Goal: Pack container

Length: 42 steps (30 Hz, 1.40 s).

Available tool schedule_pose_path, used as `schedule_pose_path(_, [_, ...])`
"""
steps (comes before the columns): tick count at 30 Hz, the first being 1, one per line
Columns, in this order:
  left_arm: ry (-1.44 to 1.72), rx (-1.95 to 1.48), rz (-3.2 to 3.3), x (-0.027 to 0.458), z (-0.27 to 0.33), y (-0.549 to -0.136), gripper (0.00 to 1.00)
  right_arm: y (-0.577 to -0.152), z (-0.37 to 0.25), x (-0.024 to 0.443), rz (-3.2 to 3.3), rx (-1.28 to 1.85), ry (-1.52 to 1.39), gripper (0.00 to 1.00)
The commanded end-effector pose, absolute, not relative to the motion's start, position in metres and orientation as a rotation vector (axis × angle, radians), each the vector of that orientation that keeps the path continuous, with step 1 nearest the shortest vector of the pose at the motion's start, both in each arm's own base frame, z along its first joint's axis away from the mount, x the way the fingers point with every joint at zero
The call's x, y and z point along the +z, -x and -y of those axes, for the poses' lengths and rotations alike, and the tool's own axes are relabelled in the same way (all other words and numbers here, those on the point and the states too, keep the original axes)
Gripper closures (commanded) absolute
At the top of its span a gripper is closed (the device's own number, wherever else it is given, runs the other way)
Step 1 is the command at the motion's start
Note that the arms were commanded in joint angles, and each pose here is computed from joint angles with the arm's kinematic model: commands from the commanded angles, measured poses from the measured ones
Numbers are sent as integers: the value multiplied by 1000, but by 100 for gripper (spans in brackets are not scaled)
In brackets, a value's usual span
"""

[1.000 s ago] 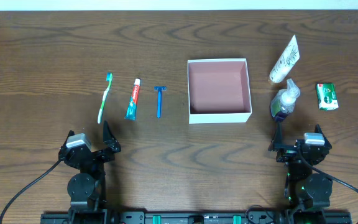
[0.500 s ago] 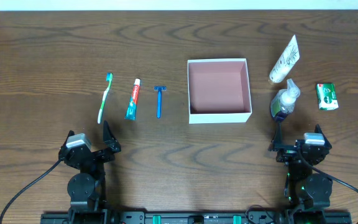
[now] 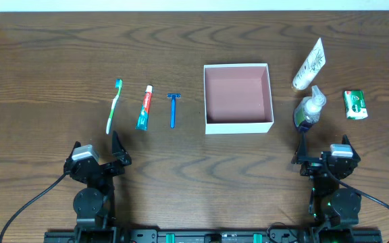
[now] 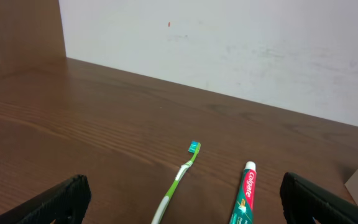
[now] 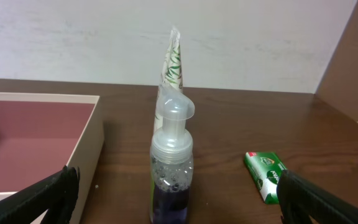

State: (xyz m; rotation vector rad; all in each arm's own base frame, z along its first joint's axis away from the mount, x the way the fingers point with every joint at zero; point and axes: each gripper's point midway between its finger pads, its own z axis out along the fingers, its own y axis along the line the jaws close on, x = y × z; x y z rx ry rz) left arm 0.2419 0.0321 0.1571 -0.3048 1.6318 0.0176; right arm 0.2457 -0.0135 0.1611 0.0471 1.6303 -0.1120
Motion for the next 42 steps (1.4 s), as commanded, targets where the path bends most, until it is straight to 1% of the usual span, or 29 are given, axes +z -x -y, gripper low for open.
schedule_pose_path(1, [298, 46, -1685, 140, -33, -241, 2, -246, 10, 160, -1631, -108, -25, 1])
schedule_pose_path(28, [298, 46, -1685, 140, -33, -241, 2, -246, 10, 160, -1631, -108, -25, 1])
schedule_pose_path(31, [327, -2, -1666, 143, -31, -242, 2, -246, 10, 160, -1631, -108, -25, 1])
schedule_pose_path(33, [304, -44, -1627, 154, -25, -244, 2, -246, 10, 160, -1631, -108, -25, 1])
schedule_pose_path(38, [117, -189, -1417, 212, 7, -244, 2, -246, 10, 160, -1631, -108, -25, 1])
schedule_pose_path(42, [70, -212, -1347, 245, 14, -238, 2, -246, 10, 160, -1631, -108, -25, 1])
